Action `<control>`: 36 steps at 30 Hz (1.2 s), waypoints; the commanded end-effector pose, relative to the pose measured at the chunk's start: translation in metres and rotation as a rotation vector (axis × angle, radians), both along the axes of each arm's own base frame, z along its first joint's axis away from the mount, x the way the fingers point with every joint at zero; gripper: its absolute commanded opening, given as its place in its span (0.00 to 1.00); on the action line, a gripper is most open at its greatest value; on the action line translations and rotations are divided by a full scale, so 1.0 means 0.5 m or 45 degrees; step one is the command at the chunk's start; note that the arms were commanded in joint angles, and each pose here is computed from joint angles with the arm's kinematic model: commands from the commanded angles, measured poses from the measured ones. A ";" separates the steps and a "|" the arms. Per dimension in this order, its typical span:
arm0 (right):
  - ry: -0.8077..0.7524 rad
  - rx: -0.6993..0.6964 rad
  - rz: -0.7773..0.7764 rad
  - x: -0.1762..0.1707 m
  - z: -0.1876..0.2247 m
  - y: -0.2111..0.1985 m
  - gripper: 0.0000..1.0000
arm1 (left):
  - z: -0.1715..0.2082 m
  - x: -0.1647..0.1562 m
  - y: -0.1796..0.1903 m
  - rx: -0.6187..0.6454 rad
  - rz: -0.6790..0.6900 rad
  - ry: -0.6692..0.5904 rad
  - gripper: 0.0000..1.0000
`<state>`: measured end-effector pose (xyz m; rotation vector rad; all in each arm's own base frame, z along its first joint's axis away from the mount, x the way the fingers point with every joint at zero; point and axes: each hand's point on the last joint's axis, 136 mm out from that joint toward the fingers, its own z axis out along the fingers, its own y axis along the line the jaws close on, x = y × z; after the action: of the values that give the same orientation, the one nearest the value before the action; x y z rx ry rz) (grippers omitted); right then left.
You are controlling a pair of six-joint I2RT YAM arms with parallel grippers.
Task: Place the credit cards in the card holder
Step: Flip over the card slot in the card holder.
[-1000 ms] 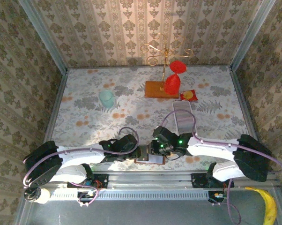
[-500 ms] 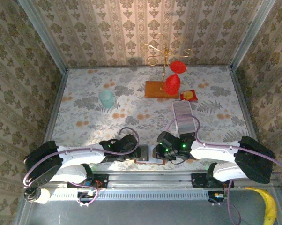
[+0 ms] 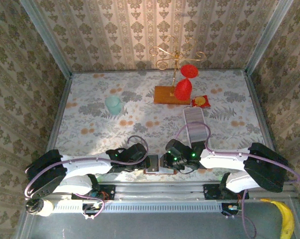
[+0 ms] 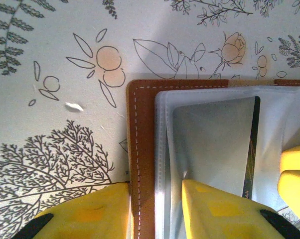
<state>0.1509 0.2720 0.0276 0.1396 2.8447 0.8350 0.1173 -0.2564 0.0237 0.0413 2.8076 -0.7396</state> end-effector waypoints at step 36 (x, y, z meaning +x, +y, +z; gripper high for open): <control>-0.001 0.024 -0.014 0.003 0.011 0.011 0.06 | -0.024 -0.022 0.031 0.084 0.008 0.056 0.33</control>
<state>0.1520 0.2761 0.0295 0.1722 2.8411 0.8653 0.1171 -0.2559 0.0234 0.0408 2.8097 -0.7365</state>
